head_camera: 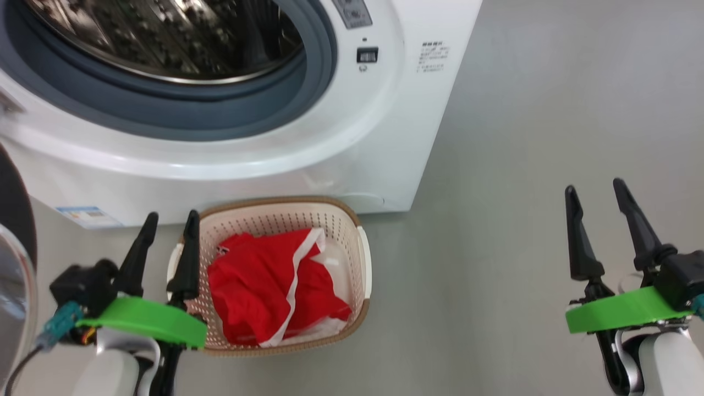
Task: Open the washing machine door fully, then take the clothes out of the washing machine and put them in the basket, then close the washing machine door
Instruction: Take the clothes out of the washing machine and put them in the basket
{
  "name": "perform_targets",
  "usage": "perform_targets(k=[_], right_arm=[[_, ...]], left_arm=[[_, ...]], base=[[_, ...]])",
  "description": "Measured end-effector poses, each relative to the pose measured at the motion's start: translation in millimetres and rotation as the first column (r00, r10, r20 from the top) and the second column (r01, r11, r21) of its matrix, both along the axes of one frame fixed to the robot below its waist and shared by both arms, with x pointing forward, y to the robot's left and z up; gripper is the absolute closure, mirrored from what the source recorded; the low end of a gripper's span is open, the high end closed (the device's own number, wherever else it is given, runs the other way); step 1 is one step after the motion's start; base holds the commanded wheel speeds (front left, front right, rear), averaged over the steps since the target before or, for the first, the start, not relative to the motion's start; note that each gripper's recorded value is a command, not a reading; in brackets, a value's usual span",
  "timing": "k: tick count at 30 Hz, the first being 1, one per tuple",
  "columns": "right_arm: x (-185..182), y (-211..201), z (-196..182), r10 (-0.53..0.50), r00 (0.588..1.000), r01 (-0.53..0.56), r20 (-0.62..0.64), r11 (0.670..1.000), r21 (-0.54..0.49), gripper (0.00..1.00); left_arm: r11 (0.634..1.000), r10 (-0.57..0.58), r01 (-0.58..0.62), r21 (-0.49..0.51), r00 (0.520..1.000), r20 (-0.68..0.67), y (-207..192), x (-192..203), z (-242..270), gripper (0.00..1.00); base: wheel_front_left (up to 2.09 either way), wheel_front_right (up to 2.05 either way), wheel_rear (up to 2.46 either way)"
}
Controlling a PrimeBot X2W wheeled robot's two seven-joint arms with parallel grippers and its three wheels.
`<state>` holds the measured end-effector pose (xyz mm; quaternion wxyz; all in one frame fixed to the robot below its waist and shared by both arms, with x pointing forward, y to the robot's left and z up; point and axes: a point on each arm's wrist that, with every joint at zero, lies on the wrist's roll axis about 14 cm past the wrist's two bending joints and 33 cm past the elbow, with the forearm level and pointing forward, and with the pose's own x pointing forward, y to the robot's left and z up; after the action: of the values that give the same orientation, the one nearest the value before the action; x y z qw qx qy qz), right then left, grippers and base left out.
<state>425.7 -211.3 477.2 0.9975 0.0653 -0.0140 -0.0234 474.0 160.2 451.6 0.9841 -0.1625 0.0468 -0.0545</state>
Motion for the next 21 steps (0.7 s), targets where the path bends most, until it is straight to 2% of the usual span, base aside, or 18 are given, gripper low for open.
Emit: perform_targets(k=[6, 21], right_arm=[[-14, 2, 18, 0.012, 0.999, -0.010, 0.035, 0.998, -0.057, 0.00], [-59, -7, 51, -0.015, 0.993, 0.022, 0.116, 0.998, -0.058, 0.00]], left_arm=[[0.999, 0.027, -0.030, 0.036, 0.997, 0.065, 10, -23, 29, 0.00], [0.995, 0.055, -0.065, 0.071, 0.991, 0.123, 25, -79, 63, 0.00]], base=[[0.00, 0.00, 0.00], [0.00, 0.00, 0.00]])
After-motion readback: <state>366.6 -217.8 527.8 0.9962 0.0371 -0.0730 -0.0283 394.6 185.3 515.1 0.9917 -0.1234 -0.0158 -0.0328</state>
